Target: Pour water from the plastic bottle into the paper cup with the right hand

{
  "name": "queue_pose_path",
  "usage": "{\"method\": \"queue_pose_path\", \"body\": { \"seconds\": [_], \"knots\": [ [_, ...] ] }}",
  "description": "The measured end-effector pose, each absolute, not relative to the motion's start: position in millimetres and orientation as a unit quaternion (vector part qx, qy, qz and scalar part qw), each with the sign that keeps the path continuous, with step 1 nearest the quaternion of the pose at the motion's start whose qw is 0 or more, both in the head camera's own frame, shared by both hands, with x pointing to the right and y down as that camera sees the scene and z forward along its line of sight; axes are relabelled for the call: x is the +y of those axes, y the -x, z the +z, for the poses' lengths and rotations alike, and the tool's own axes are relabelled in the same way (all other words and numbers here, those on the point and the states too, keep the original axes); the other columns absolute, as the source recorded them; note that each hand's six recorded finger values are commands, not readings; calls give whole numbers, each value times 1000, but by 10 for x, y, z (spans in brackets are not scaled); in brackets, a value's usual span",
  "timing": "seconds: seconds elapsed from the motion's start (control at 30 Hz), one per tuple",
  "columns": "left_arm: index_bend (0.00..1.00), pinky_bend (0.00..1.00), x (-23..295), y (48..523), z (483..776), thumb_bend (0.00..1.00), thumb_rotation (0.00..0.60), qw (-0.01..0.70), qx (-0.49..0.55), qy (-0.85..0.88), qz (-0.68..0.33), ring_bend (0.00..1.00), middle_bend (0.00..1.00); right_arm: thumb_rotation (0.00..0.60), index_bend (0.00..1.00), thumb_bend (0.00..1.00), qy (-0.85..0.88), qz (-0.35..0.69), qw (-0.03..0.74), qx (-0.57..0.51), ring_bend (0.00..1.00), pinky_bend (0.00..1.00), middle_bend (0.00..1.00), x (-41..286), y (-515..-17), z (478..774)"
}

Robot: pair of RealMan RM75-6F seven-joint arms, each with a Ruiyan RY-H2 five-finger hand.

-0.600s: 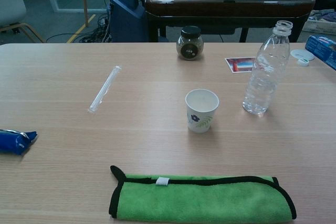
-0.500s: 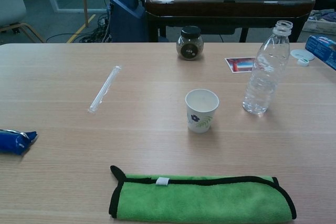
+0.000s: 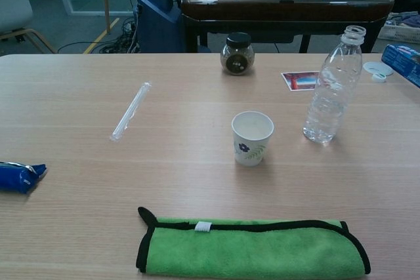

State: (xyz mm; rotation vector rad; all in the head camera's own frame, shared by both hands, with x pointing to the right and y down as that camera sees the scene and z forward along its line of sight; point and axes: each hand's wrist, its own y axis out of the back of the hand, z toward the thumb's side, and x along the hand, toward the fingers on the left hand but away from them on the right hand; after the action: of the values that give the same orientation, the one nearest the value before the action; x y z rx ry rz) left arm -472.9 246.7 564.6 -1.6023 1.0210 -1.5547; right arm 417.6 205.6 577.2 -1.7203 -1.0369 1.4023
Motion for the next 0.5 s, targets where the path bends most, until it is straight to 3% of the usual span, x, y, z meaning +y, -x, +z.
{"method": "queue_pose_path", "body": {
  "seconds": [0.17,0.37,0.5],
  "knots": [
    [364,592,2470,4713,5632,135,600,346,384,611,-600,371,369,600,299,2,683,522,308,-408,202,335,248,1934,-4084,5930],
    [364,592,2478,4730,5603,135,600,341,388,609,-602,371,370,600,246,0,706,506,277,-412,138,218,182,1756,-3902,6185],
    [371,592,2488,4744,5578,135,600,340,390,608,-602,371,370,600,241,0,713,500,263,-415,130,201,173,1636,-3801,6361]
  ]
}}
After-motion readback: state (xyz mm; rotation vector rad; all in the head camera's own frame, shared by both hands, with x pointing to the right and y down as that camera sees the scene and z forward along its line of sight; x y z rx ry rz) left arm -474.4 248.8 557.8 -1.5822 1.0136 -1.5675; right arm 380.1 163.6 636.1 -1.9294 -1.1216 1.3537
